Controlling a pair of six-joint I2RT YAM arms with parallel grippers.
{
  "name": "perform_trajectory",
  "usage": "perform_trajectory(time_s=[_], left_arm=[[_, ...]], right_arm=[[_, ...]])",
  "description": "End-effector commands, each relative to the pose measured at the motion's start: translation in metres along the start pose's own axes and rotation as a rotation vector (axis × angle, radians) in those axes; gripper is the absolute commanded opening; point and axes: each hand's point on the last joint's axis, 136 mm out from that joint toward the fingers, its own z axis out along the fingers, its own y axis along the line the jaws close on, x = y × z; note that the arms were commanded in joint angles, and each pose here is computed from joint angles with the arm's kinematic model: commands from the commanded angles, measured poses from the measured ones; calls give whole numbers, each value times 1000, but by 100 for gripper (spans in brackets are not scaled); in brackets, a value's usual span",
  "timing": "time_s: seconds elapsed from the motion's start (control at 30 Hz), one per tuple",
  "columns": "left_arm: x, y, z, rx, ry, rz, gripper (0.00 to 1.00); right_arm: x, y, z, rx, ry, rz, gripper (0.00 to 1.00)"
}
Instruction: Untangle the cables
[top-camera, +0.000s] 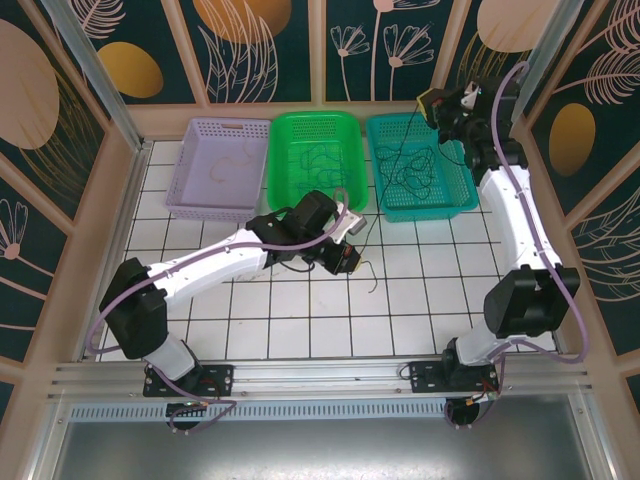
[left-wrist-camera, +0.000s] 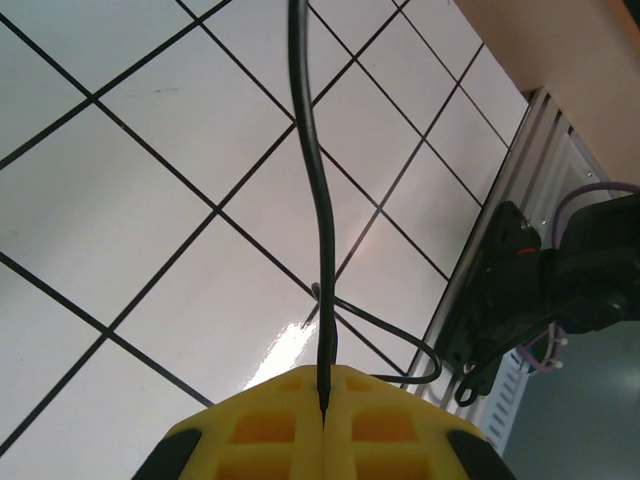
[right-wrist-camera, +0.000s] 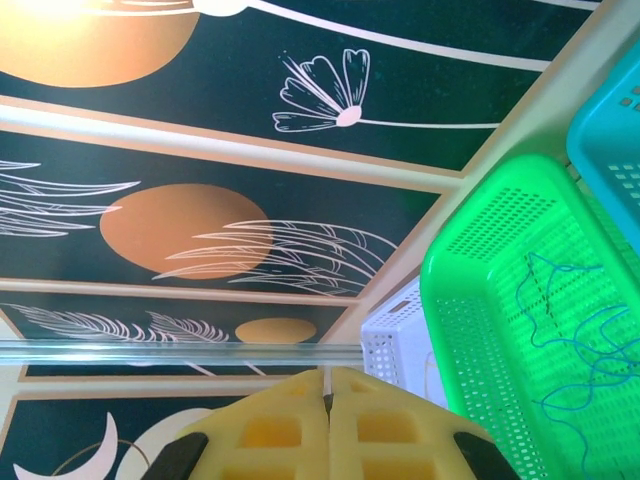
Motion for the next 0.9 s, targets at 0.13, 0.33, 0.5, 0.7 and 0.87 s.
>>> perform_trajectory(time_s=[0.13, 0.33, 0.5, 0.7, 0.87], left_arm=[[1, 11, -13, -137, -8, 34, 10], [-62, -3, -72, -226, -302, 3, 48], [-91, -21, -139, -269, -523, 12, 72], [-134, -41, -193, -265, -749, 91, 90], [-173, -40, -194, -306, -807, 175, 90]], right_arm=[[6, 56, 4, -143, 11, -120, 0], [72, 54, 1, -96, 157, -266, 0], [93, 52, -15, -72, 178, -308, 0], [103, 68, -23, -85, 209, -323, 0], [127, 81, -26, -111, 279, -314, 0]])
